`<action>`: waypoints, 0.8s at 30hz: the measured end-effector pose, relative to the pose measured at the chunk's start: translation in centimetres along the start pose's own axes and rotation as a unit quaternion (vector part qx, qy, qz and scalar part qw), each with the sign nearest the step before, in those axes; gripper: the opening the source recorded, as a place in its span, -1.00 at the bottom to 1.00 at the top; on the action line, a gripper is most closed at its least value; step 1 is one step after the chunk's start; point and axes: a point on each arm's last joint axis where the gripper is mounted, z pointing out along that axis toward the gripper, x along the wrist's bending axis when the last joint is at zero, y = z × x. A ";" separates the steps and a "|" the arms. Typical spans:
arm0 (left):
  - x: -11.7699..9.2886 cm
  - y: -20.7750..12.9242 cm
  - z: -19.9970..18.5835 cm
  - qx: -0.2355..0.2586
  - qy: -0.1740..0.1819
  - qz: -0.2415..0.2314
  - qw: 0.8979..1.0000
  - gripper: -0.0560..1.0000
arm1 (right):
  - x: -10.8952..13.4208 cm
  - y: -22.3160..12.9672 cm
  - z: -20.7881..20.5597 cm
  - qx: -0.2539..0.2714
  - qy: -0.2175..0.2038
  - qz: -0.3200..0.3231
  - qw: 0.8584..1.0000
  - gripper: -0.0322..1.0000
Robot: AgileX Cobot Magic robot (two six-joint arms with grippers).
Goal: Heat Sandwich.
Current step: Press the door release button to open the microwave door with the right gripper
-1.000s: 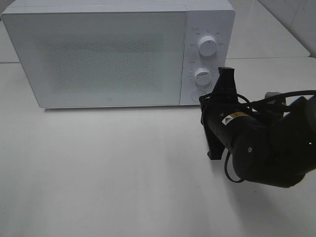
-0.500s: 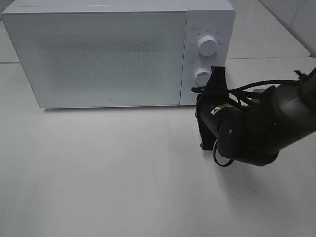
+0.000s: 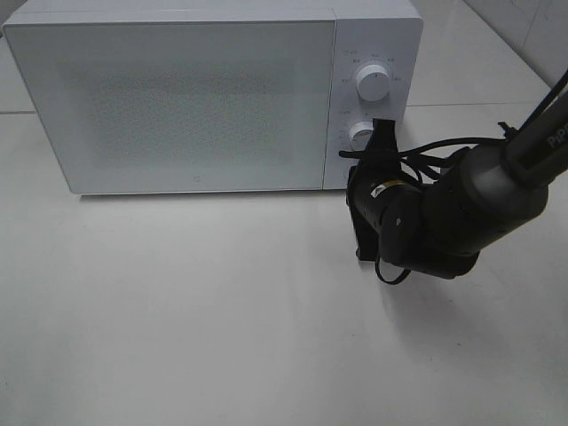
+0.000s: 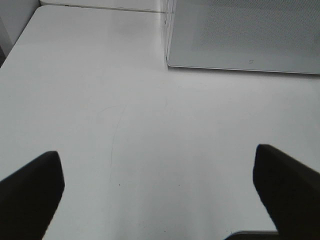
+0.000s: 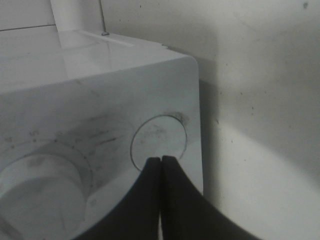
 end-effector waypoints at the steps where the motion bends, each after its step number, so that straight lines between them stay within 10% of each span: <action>1: 0.0 0.0 0.0 0.000 0.000 0.000 1.000 0.93 | 0.0 0.0 0.0 0.000 0.000 0.000 1.000 -0.90; 24: 0.0 0.0 0.0 0.000 0.000 0.000 1.000 0.93 | 0.2 0.2 2.1 -0.014 0.013 0.004 1.000 -0.90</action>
